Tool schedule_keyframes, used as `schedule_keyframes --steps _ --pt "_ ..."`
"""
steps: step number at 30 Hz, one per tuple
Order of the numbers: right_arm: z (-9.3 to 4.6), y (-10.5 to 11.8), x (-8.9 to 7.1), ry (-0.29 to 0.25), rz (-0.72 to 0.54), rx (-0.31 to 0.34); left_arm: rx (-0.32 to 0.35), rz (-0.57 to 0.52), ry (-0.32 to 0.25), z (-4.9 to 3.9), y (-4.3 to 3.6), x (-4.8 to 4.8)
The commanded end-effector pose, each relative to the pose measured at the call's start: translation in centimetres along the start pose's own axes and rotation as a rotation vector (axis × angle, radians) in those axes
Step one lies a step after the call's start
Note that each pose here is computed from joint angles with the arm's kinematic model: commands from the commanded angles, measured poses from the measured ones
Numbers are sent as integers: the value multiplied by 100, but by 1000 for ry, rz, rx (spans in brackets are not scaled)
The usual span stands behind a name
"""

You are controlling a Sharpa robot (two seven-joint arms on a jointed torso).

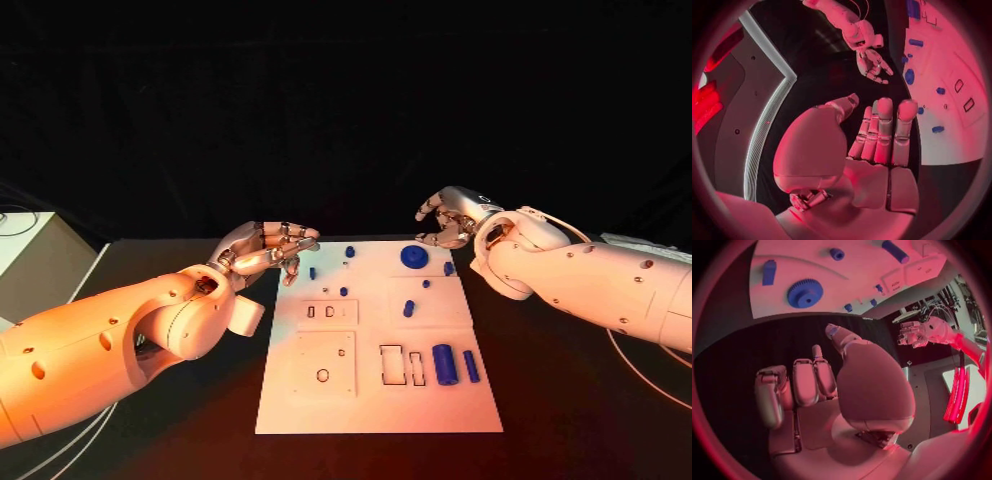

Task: Assemble the parts on the task board

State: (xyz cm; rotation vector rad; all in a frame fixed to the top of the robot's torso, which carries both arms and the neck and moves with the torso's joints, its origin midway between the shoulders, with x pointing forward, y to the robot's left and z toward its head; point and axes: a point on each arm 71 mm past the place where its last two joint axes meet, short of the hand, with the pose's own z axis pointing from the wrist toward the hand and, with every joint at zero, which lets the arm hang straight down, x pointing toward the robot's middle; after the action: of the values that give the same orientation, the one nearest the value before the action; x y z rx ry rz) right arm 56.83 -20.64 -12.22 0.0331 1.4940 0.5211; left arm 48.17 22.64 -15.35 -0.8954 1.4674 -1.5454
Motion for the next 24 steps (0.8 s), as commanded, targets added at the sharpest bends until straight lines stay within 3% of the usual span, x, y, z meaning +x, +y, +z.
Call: schedule_keyframes --steps 1,8,14,24 --pt "-9 -44 59 111 43 17 8 -12 25 3 -3 31" --pt "13 -153 99 162 5 51 6 -16 32 -1 6 52" --pt "30 -156 232 193 -35 55 -1 -18 38 -15 26 54" --pt "74 -139 367 192 -55 65 -6 -20 43 -23 37 62"
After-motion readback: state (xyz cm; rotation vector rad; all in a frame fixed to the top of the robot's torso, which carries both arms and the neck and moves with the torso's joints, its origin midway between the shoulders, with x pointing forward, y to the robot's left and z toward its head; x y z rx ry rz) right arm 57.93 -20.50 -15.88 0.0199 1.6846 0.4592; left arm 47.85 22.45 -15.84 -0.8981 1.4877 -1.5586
